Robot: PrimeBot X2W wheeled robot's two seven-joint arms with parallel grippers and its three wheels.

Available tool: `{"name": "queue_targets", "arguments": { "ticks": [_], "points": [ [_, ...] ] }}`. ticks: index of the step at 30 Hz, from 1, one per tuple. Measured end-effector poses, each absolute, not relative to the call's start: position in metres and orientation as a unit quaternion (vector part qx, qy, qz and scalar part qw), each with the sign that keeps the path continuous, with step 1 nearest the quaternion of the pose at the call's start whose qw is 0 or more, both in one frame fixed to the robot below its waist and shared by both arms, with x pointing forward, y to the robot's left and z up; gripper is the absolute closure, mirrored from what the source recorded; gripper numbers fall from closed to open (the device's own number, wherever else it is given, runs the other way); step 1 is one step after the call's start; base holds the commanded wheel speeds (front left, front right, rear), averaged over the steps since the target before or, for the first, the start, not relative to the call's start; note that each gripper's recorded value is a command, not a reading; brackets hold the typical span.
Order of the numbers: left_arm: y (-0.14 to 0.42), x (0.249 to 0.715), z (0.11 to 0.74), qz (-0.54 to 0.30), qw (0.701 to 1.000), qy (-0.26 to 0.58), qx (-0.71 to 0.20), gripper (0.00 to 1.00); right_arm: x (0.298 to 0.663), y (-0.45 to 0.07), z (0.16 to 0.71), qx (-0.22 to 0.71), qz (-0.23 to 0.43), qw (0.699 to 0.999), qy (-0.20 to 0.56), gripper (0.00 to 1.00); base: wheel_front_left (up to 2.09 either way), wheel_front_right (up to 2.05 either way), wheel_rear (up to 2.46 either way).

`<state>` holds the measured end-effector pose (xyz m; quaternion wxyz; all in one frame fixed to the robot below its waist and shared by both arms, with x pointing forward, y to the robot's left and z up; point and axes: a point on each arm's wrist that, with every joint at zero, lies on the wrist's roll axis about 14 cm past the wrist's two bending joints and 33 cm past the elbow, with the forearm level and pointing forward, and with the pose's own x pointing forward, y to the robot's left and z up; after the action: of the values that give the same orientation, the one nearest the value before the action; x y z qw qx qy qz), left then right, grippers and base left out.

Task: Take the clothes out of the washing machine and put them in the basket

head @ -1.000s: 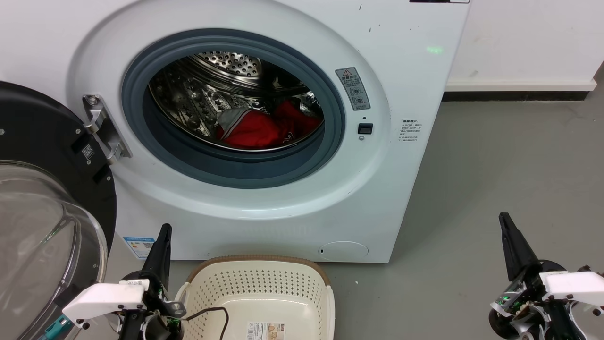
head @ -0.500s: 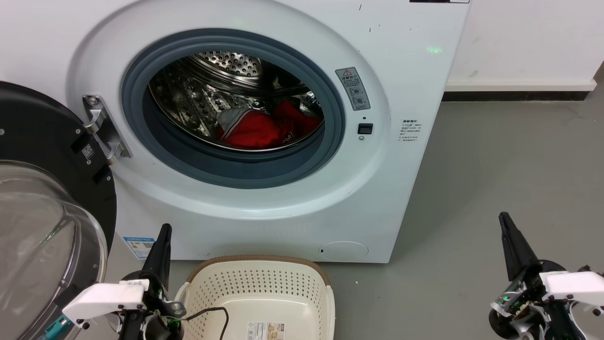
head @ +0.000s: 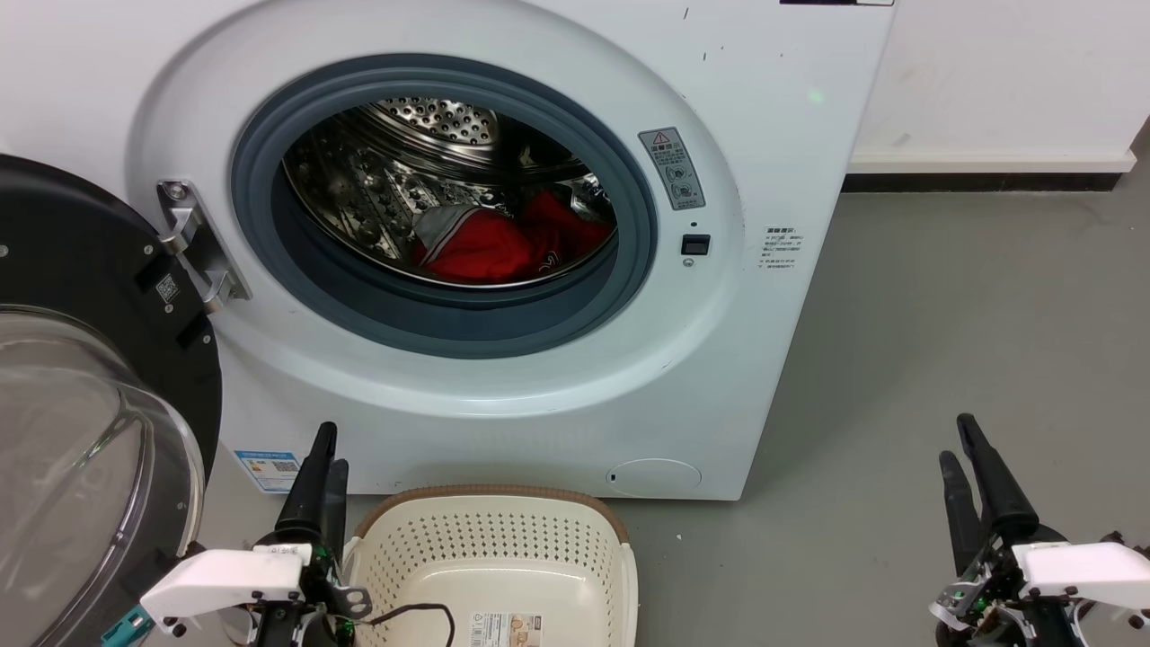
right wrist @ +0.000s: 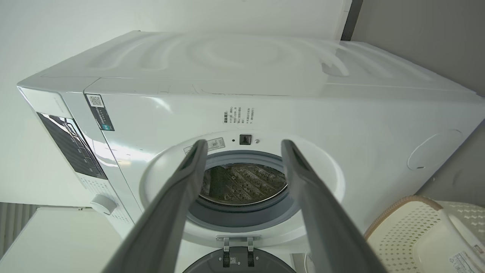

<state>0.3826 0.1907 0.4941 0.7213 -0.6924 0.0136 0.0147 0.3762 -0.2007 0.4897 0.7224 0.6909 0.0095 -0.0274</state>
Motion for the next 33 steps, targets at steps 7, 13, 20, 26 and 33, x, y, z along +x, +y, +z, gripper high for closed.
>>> {"name": "queue_targets", "arguments": {
  "ticks": [7,13,20,26,33],
  "points": [
    [0.189,0.385,0.504,0.006,0.764,0.002,-0.645,0.0,0.375,-0.205,0.496,0.635,-0.028,0.772,0.0,0.0,0.0,0.0,0.0],
    [0.185,0.387,0.514,-0.007,0.81,-0.007,-0.586,0.0,0.374,-0.207,0.504,0.585,-0.026,0.81,-0.013,0.0,0.0,0.0,0.0],
    [0.174,0.388,0.52,-0.02,0.857,-0.006,-0.514,0.0,0.37,-0.205,0.509,0.512,-0.02,0.859,-0.018,0.0,0.0,0.0,0.0],
    [0.165,0.388,0.523,-0.032,0.893,-0.006,-0.45,0.0,0.367,-0.201,0.51,0.458,-0.016,0.889,-0.018,0.0,0.0,0.0,0.0],
    [0.16,0.388,0.525,-0.037,0.925,-0.009,-0.379,0.0,0.363,-0.199,0.51,0.395,-0.011,0.918,-0.016,0.0,0.0,0.0,0.0]
  ]
}}
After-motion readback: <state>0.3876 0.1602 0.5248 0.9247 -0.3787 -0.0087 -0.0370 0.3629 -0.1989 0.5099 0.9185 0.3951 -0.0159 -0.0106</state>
